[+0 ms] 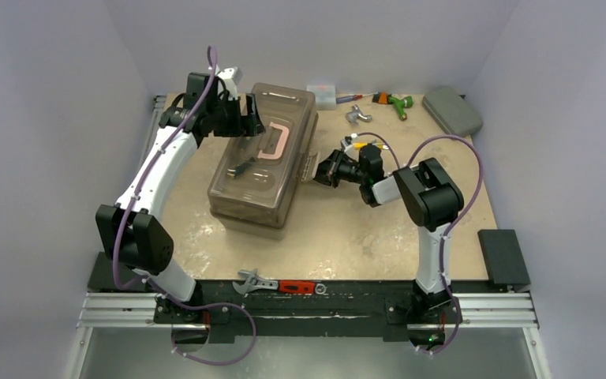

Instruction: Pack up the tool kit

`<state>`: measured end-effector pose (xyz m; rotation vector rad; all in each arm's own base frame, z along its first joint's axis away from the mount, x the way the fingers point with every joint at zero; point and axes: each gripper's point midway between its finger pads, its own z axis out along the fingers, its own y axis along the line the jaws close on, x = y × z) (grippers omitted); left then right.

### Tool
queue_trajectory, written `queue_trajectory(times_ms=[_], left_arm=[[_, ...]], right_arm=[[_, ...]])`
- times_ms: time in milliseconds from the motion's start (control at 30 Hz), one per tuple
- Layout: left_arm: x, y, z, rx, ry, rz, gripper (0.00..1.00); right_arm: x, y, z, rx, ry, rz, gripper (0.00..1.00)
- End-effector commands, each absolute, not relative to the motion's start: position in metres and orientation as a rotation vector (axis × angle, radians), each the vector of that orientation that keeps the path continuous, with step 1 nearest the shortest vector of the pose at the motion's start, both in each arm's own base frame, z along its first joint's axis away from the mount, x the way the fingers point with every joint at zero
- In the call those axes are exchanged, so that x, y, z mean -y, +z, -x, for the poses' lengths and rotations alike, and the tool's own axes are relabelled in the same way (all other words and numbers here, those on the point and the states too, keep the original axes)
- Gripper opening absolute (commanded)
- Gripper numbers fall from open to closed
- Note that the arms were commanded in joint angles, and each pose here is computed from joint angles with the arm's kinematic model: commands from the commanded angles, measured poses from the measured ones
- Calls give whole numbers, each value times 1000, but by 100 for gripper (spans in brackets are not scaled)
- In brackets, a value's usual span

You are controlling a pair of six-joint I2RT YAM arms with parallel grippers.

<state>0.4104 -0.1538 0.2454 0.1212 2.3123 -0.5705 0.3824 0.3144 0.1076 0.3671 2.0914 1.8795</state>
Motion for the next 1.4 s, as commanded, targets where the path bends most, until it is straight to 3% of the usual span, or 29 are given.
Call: queue_trajectory(times_ms=[0, 200, 467, 833, 1067, 1367], left_arm=[[172, 180, -363, -2633, -719, -93, 81], [172, 175, -362, -2654, -719, -96, 80], [174, 155, -362, -2734, -730, -79, 79], [181, 153, -357, -2763, -798, -86, 78], [185, 155, -355, -2765, -833, -79, 77], [187, 151, -353, -2780, -852, -76, 77]], right_arm=[[-324, 200, -378, -1910, 1831, -95, 0], [-317, 163, -399, -2237, 1345, -186, 0], [-333, 155, -398, -2382, 992, -233, 0], [-332, 128, -405, -2493, 275, -287, 0], [-333, 114, -406, -2478, 228, -281, 0], [-370, 93, -402, -2496, 485, -231, 0]])
